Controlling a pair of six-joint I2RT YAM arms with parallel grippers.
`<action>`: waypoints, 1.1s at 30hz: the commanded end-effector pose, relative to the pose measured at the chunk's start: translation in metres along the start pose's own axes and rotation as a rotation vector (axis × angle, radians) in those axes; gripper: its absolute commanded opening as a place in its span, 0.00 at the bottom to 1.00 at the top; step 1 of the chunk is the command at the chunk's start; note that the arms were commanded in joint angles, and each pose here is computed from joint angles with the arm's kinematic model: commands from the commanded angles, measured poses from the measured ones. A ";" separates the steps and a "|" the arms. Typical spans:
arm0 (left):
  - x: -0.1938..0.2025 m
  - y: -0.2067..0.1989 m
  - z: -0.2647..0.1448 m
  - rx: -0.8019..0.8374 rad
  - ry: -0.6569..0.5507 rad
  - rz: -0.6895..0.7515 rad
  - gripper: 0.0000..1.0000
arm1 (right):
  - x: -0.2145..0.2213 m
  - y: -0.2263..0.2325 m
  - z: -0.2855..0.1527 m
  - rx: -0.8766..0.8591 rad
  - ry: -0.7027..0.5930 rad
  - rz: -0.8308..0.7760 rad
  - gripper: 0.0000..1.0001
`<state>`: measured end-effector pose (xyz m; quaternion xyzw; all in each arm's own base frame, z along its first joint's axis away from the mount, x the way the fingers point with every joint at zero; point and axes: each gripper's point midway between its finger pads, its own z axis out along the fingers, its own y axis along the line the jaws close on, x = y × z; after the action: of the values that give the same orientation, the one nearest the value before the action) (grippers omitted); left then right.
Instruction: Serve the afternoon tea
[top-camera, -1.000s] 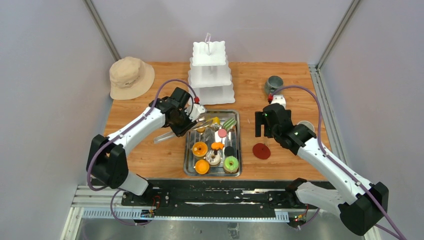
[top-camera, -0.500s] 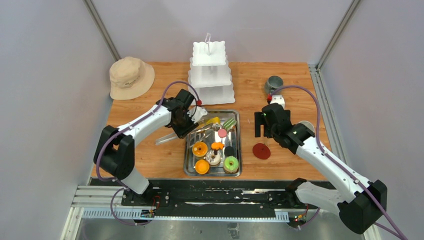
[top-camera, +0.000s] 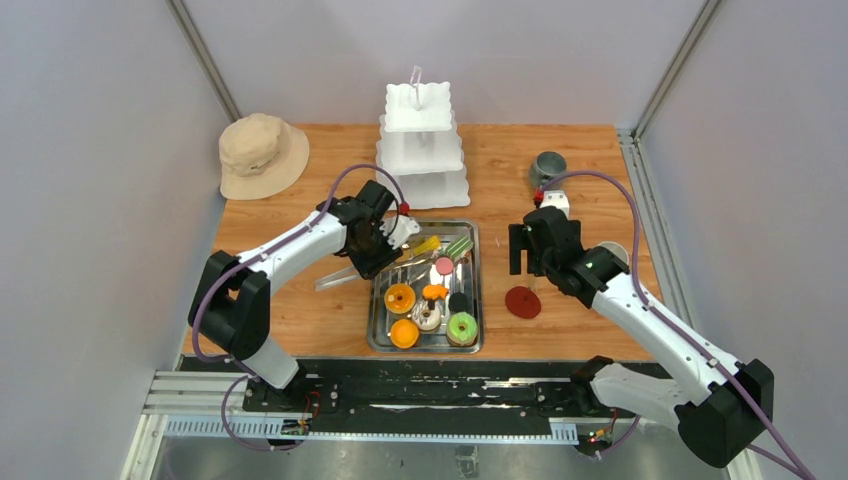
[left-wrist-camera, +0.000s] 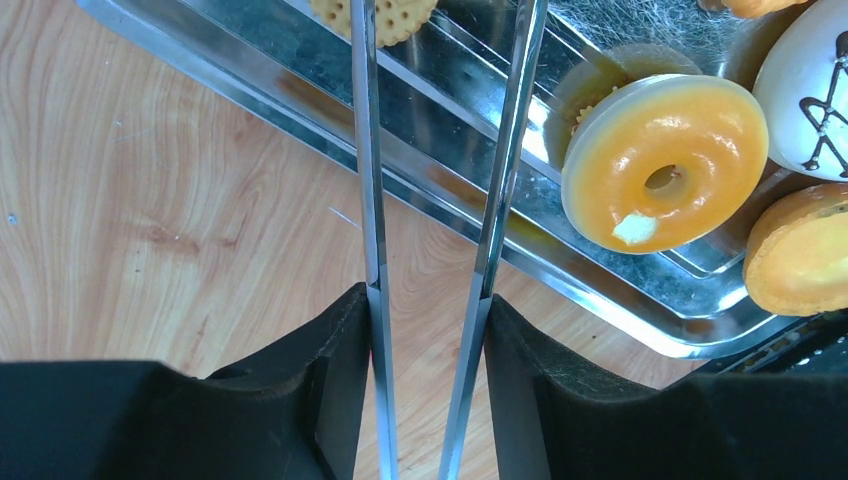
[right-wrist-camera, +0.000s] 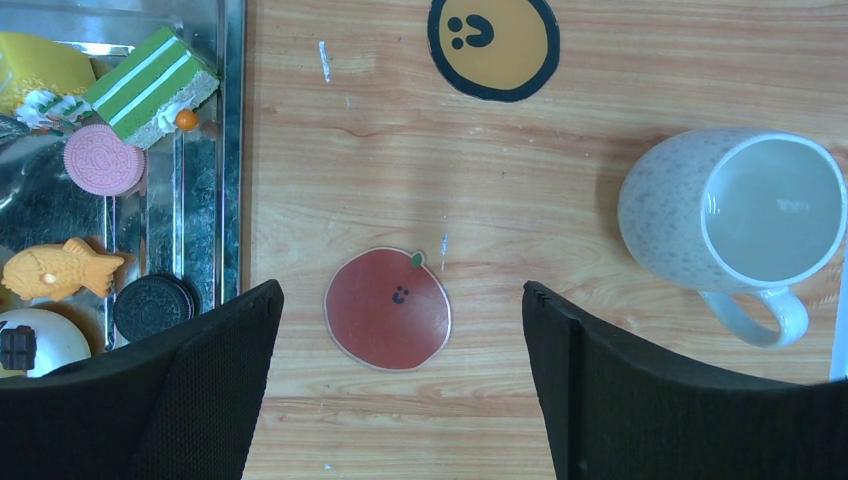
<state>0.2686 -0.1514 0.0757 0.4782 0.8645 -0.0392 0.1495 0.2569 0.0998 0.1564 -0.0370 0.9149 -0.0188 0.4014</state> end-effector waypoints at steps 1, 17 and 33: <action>-0.017 -0.001 -0.013 0.002 -0.066 0.015 0.46 | 0.004 -0.004 -0.001 0.021 0.014 -0.018 0.88; -0.006 -0.012 -0.011 0.047 -0.032 0.008 0.46 | 0.008 -0.005 -0.002 0.018 0.014 -0.015 0.88; -0.013 -0.004 -0.001 0.033 0.000 -0.036 0.32 | 0.008 -0.006 -0.004 0.014 0.007 -0.006 0.88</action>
<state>0.2662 -0.1584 0.0725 0.4682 0.8725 -0.0578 0.1271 0.2534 0.0975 0.1556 -0.0376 0.9160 -0.0203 0.3989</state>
